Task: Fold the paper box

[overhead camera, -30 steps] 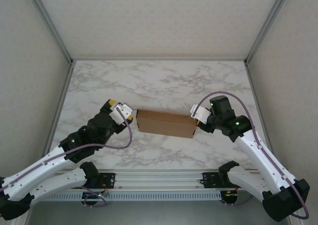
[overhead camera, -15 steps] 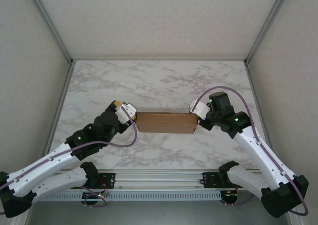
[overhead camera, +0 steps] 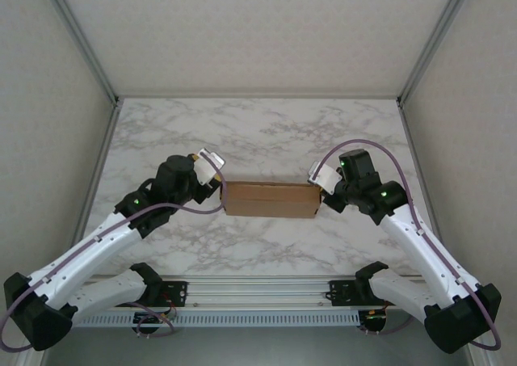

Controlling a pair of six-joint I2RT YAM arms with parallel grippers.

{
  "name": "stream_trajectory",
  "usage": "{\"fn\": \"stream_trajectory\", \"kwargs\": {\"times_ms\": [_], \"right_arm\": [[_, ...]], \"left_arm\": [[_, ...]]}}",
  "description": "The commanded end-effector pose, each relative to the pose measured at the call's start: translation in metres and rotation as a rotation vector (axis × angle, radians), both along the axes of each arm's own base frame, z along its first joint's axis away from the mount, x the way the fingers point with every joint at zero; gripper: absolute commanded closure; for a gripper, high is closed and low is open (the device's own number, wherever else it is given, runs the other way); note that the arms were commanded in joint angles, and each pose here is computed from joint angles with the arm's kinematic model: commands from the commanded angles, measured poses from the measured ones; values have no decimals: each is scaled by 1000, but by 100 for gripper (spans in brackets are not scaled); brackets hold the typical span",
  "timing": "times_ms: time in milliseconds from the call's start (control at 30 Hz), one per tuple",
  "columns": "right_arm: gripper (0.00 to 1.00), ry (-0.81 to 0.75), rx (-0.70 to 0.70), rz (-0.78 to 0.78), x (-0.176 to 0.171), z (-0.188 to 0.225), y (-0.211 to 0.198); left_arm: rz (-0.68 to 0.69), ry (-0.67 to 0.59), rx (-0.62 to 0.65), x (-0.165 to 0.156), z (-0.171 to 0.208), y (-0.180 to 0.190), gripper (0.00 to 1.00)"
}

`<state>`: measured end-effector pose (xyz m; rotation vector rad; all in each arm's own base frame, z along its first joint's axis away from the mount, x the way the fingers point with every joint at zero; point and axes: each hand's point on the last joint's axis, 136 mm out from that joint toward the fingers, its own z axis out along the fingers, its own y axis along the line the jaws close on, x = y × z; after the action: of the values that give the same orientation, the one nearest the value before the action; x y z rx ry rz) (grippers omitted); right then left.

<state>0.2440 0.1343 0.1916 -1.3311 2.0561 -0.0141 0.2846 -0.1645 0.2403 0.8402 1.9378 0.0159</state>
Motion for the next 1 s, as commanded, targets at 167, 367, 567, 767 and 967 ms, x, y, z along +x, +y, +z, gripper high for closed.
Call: {"fn": "stream_trajectory", "kwargs": {"times_ms": [167, 367, 567, 767, 967], "right_arm": [[100, -16, 53, -14, 5, 4, 5], [100, -6, 56, -23, 5, 0, 5], [100, 15, 55, -27, 6, -5, 6], [100, 45, 50, -37, 11, -9, 7], [100, 66, 45, -34, 14, -13, 9]], "left_arm": [[-144, 105, -17, -23, -22, -10, 39], [-99, 51, -76, -21, -13, 0, 37], [-120, 24, -109, -27, -6, 0, 36], [-156, 18, -129, -36, -7, -2, 35], [-120, 1, -112, -30, -15, 3, 34]]}}
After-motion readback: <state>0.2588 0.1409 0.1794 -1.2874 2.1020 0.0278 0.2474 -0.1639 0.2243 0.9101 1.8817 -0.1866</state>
